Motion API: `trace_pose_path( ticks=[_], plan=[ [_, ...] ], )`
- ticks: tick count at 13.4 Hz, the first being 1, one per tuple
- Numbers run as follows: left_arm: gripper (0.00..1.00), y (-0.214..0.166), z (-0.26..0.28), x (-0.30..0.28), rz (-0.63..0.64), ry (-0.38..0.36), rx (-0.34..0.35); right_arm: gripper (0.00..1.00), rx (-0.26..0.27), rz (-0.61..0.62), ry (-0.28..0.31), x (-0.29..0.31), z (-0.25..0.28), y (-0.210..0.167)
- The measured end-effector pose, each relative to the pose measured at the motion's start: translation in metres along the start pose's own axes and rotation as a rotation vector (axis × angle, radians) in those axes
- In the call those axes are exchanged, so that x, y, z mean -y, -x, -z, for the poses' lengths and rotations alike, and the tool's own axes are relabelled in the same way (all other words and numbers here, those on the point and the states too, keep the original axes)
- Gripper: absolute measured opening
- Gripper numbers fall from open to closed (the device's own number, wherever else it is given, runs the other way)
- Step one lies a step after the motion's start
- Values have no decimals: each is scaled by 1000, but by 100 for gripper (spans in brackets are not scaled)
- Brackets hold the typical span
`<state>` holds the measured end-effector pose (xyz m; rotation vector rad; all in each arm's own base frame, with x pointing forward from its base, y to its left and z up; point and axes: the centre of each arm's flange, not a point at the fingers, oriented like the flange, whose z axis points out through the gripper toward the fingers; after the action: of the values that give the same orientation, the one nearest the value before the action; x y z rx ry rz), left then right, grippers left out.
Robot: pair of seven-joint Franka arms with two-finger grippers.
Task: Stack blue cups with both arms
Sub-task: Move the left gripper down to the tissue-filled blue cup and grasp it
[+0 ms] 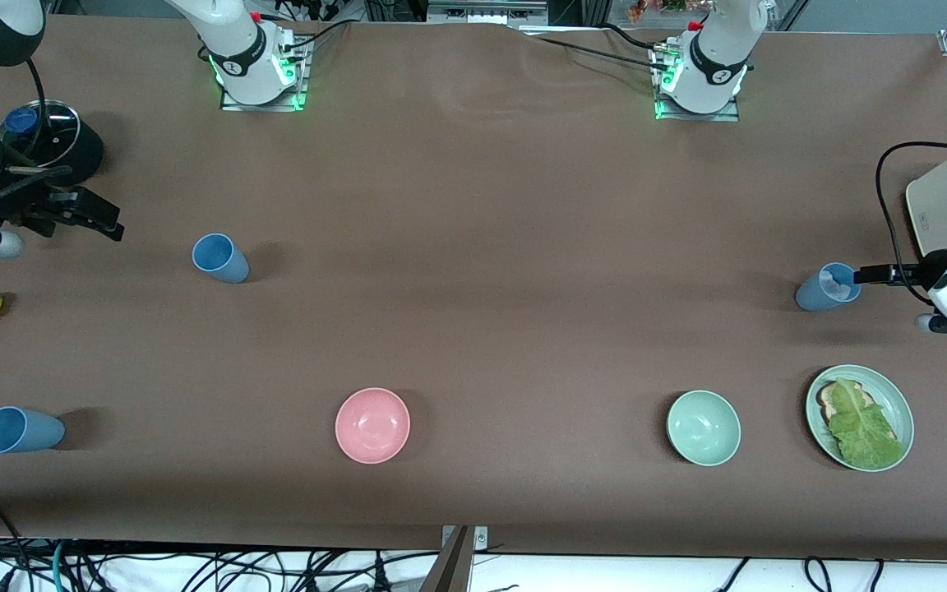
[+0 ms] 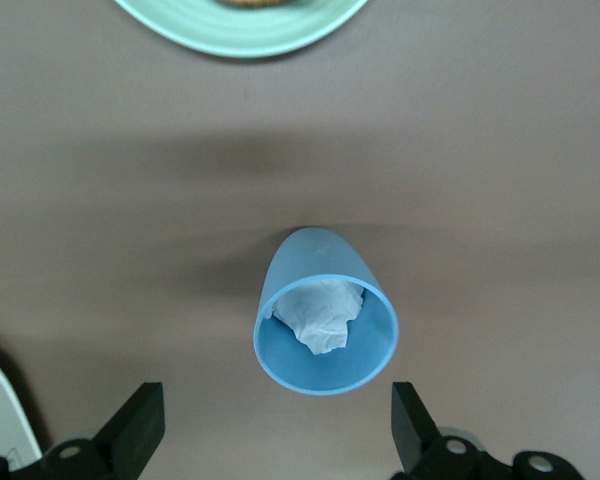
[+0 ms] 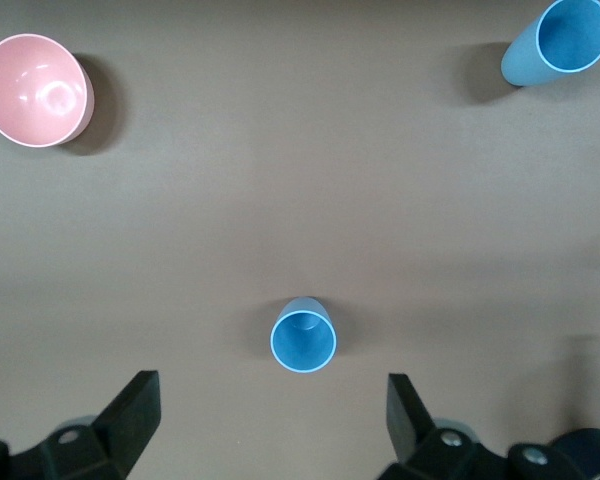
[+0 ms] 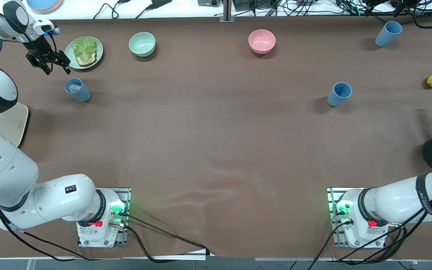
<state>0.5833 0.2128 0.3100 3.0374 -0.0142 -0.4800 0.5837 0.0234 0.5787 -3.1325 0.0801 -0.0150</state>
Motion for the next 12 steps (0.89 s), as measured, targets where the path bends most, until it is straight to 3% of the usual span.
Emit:
trace_pose_path(
  ticks=[3,6,12],
  plan=[
    [100,-6,-34,4,-21,19,47,100,0,0,0,0,0,0],
    [100,-18,-50,5,-46,-4,22,100,1,0,0,0,-1,0],
    [33,-22,-55,3,-102,-29,27,100,3,0,1,0,-2,-1]
  ],
)
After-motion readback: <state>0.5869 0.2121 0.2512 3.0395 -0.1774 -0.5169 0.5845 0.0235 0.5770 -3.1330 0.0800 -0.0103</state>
